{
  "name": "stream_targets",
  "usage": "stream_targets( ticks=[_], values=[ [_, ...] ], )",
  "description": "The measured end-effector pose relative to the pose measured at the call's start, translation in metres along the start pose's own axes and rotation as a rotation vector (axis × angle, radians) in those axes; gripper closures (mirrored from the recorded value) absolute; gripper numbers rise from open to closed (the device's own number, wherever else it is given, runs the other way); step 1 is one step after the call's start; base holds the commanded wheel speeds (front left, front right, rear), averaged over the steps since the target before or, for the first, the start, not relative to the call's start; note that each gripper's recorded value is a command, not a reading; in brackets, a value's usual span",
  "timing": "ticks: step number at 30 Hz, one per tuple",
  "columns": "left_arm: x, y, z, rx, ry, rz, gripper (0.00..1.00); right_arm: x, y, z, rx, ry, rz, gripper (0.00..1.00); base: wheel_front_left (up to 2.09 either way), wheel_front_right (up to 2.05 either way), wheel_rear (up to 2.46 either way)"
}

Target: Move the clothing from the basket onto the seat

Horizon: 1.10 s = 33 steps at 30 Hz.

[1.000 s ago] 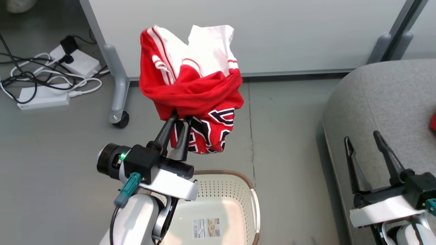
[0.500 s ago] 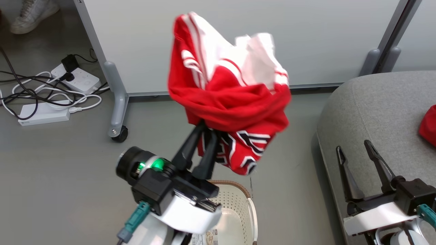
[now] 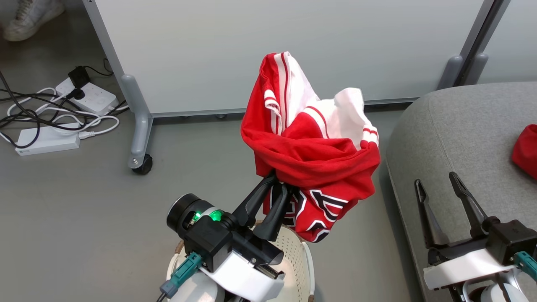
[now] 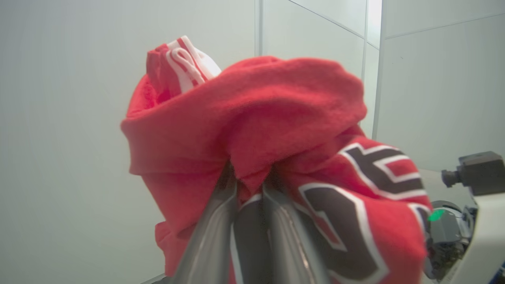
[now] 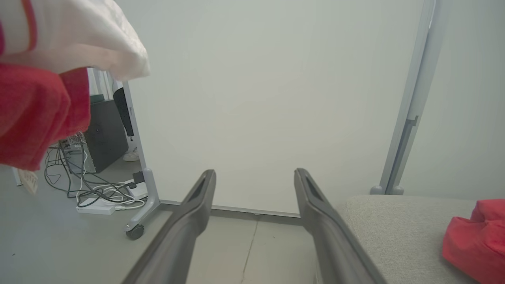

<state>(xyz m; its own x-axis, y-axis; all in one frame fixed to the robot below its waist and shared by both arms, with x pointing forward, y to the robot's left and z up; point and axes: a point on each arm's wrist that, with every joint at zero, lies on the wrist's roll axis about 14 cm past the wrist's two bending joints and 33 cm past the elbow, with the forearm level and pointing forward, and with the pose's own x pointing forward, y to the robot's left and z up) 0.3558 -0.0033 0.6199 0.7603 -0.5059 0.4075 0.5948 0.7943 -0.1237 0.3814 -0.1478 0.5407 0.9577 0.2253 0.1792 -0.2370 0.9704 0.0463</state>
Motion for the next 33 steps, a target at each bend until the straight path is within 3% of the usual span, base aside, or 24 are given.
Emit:
stream_targets(
  ticks=[12, 19, 28, 33],
  values=[
    [0.0, 0.001, -0.005, -0.001, 0.014, -0.001, 1.0, 0.001, 0.003, -0.002, 0.005, 0.006, 0.012, 0.0, 0.0, 0.0, 0.0],
    [0.001, 0.004, -0.008, 0.006, 0.021, 0.001, 1.0, 0.0, 0.026, 0.005, -0.024, -0.005, 0.128, 0.0, 0.0, 0.0, 0.0],
    [0.005, 0.007, -0.016, 0.01, 0.04, -0.008, 1.0, -0.007, 0.071, 0.016, -0.364, -0.051, 0.413, 0.0, 0.0, 0.0, 0.0],
    [0.005, 0.005, -0.022, 0.003, 0.054, -0.02, 1.0, -0.011, 0.099, 0.03, -0.423, -0.12, 0.509, 0.0, 0.0, 0.0, 0.0]
  ],
)
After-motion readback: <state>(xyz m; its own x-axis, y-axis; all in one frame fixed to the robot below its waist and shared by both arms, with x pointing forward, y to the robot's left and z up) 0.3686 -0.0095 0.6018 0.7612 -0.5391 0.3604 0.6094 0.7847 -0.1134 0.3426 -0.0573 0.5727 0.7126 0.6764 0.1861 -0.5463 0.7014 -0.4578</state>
